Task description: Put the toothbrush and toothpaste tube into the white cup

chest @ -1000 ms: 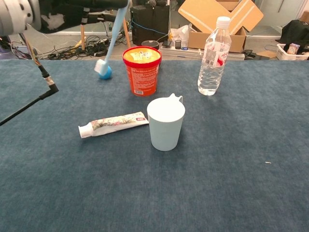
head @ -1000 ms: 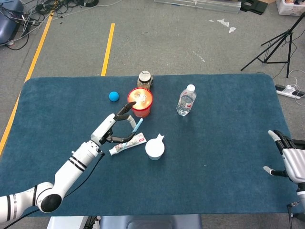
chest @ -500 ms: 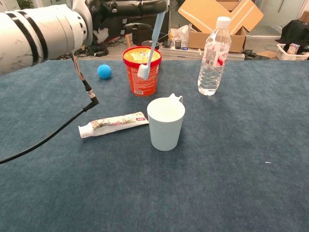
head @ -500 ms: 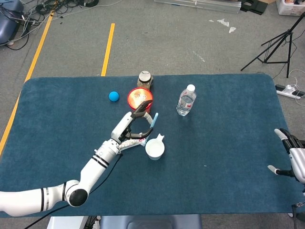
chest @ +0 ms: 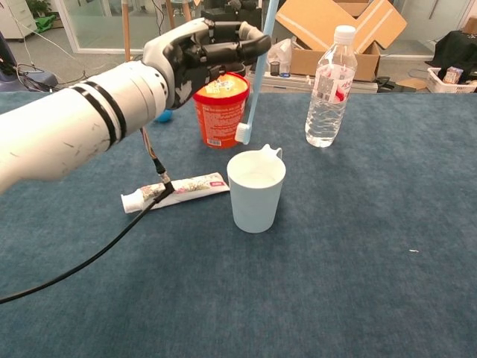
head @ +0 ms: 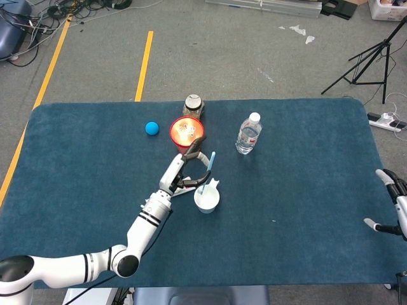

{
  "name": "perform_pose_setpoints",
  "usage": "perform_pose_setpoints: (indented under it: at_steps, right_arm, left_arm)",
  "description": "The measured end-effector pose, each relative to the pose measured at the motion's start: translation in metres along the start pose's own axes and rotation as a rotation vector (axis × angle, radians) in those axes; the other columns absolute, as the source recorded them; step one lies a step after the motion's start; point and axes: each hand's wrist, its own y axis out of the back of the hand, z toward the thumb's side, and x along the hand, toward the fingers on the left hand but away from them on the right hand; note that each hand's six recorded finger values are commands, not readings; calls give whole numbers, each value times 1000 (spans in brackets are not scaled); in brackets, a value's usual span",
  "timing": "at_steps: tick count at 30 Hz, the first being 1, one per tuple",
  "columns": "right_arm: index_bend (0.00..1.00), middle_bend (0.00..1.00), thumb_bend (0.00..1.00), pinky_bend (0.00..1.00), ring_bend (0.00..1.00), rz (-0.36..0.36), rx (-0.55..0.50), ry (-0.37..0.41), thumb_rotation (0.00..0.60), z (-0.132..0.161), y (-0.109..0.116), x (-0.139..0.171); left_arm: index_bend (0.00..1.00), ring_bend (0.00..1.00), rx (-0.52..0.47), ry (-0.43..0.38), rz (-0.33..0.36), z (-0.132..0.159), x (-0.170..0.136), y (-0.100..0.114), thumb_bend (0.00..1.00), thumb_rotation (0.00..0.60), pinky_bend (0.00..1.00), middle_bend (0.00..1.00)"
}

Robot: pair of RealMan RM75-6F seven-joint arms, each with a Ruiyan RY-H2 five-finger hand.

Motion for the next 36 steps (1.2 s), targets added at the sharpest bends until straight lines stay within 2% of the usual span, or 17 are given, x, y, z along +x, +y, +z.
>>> perform_pose_setpoints:
  at_steps: [13, 23, 31, 36]
  right_arm:
    - [56, 95, 0, 576, 133, 0, -1, -15, 600, -3, 1, -1]
    - [56, 95, 0, 576, 133, 0, -4, -25, 600, -5, 2, -1]
    - [55, 95, 0, 576, 133, 2, -4, -32, 600, -7, 2, -2]
    - [56, 95, 0, 576, 133, 2, -4, -33, 600, -7, 2, -2]
  left_arm:
    - [597, 0, -49, -11, -2, -8, 0, -16, 363, 600, 0, 66]
    - [579, 0, -44, 1, 0, -19, 3, -24, 363, 600, 0, 66]
    - [548, 0, -40, 16, -2, -31, 3, -29, 363, 600, 0, 66]
    - [494, 0, -40, 21, -12, -36, 2, -32, 362, 600, 0, 67]
